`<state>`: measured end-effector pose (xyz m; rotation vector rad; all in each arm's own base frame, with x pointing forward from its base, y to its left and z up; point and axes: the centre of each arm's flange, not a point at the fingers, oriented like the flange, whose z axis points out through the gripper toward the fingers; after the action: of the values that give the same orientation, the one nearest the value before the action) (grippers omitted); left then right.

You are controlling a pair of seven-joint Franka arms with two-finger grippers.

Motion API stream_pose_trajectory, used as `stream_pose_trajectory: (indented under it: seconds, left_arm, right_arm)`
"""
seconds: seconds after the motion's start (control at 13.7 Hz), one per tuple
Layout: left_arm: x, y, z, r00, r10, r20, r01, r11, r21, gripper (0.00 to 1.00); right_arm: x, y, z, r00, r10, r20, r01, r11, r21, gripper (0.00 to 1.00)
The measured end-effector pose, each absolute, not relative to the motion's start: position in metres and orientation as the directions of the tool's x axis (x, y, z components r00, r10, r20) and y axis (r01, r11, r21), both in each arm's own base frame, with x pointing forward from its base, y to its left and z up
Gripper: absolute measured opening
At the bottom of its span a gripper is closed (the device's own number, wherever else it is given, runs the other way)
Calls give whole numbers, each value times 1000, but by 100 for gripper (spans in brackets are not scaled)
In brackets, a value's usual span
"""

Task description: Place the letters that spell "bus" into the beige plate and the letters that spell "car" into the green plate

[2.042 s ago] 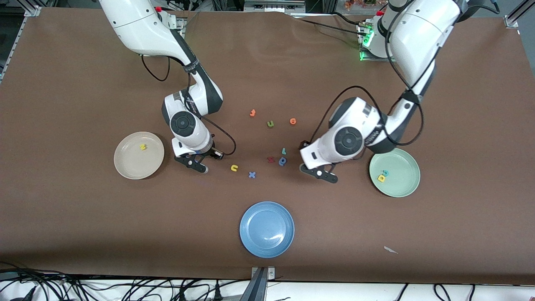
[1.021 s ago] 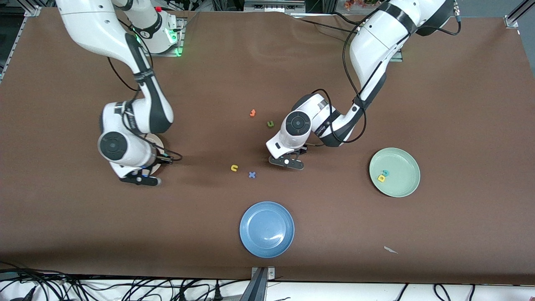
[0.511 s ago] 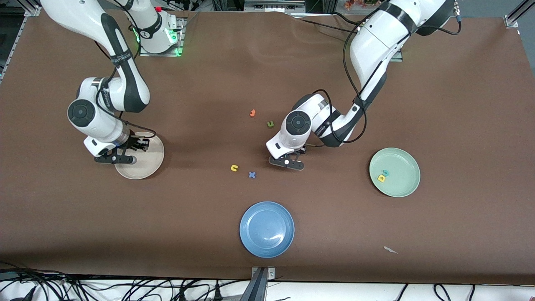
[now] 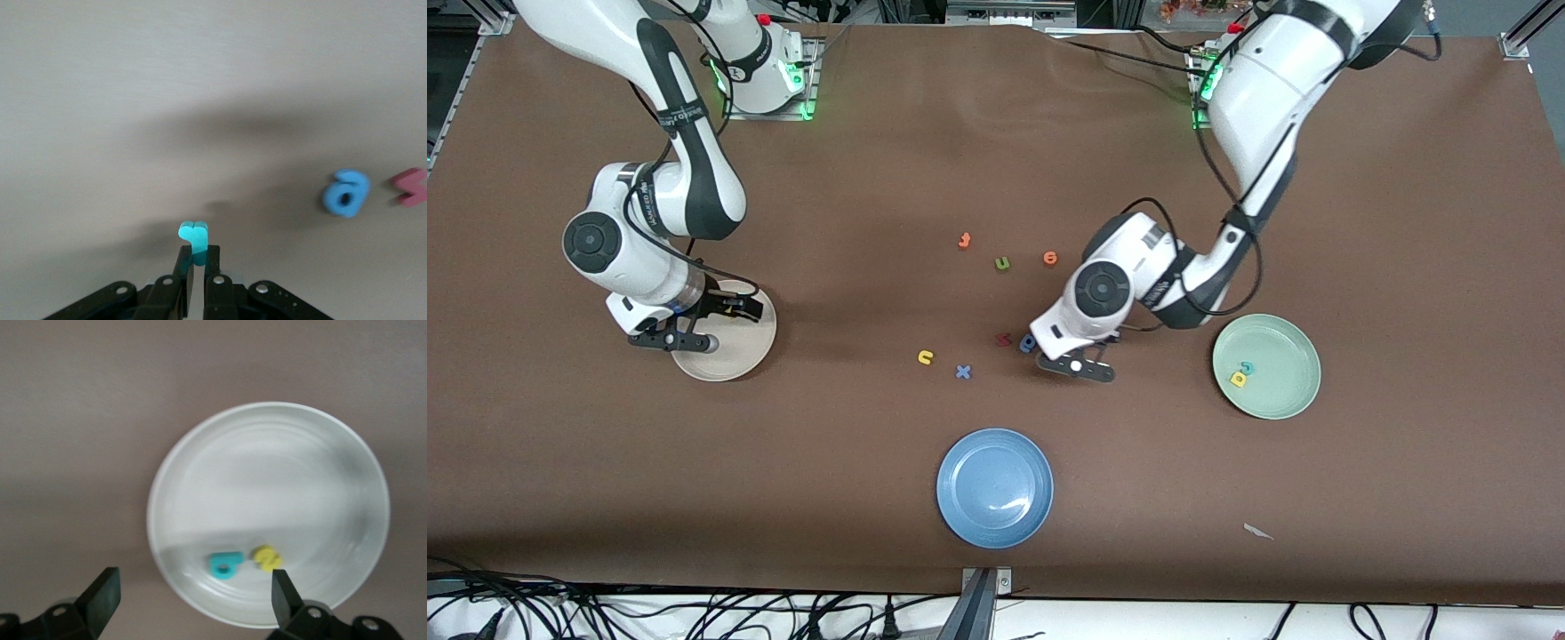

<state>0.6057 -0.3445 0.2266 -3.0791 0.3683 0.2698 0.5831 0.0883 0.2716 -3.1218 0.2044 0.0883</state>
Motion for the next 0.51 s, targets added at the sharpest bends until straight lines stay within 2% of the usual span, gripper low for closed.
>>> stream_pose_trajectory:
  seconds: [0.22, 0.51]
  left_arm:
    - [628, -281, 251, 933, -276, -233, -288, -958, -19, 11]
    - [655, -165, 241, 888, -347, -303, -354, -935, 32, 11]
  right_arm:
    - [596, 160, 278, 968, -247, -45, -248, -968, -34, 100]
    - [609, 245, 247, 930, -360, -66, -364, -930, -48, 100]
